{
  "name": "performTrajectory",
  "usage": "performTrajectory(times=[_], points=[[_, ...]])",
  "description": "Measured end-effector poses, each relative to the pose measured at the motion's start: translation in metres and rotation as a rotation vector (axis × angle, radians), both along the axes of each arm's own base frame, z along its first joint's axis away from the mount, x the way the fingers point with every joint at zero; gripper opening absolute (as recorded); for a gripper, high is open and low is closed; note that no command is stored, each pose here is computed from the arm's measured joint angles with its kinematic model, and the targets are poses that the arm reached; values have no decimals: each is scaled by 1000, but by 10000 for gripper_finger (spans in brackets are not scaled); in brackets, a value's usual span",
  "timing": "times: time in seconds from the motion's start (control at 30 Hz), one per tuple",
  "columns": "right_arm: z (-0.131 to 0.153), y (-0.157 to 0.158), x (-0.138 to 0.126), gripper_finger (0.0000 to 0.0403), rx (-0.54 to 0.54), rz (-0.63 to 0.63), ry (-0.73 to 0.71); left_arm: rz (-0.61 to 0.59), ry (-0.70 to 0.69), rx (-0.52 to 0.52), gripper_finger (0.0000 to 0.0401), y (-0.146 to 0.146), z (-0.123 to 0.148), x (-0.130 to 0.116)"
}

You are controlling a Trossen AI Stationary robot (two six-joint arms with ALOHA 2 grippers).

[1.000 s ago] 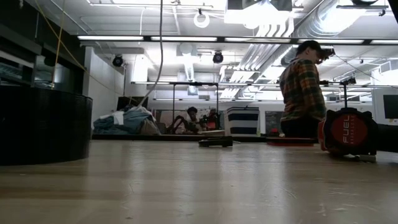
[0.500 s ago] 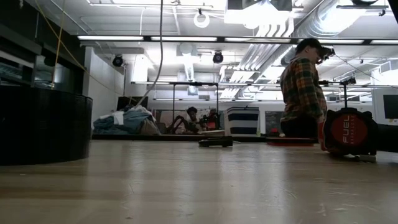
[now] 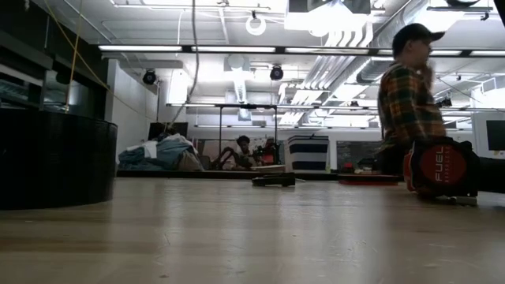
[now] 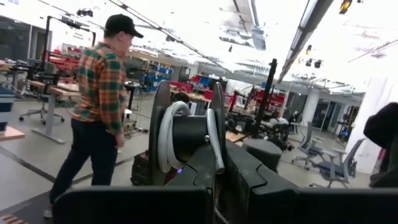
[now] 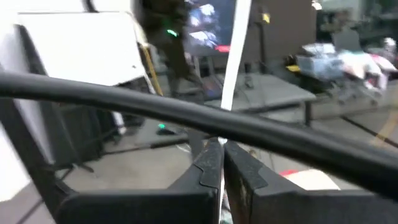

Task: Coil cords
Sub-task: Coil the white wire

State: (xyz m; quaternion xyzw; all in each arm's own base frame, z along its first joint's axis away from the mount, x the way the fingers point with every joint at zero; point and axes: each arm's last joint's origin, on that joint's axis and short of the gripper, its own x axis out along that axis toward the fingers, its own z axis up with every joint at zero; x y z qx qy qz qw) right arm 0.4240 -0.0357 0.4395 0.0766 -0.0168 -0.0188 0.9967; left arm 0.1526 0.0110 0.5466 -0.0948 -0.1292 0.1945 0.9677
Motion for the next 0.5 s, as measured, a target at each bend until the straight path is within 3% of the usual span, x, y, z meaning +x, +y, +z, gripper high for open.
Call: performTrajectory(times=[0.2,0.5], points=[[-3,20,9,1,-21,40,-51,-84,-33,-120,5,2,-5,26],[5,27,10,0,-61,60,-153,-423,-103,-568,5,1,-12,46]])
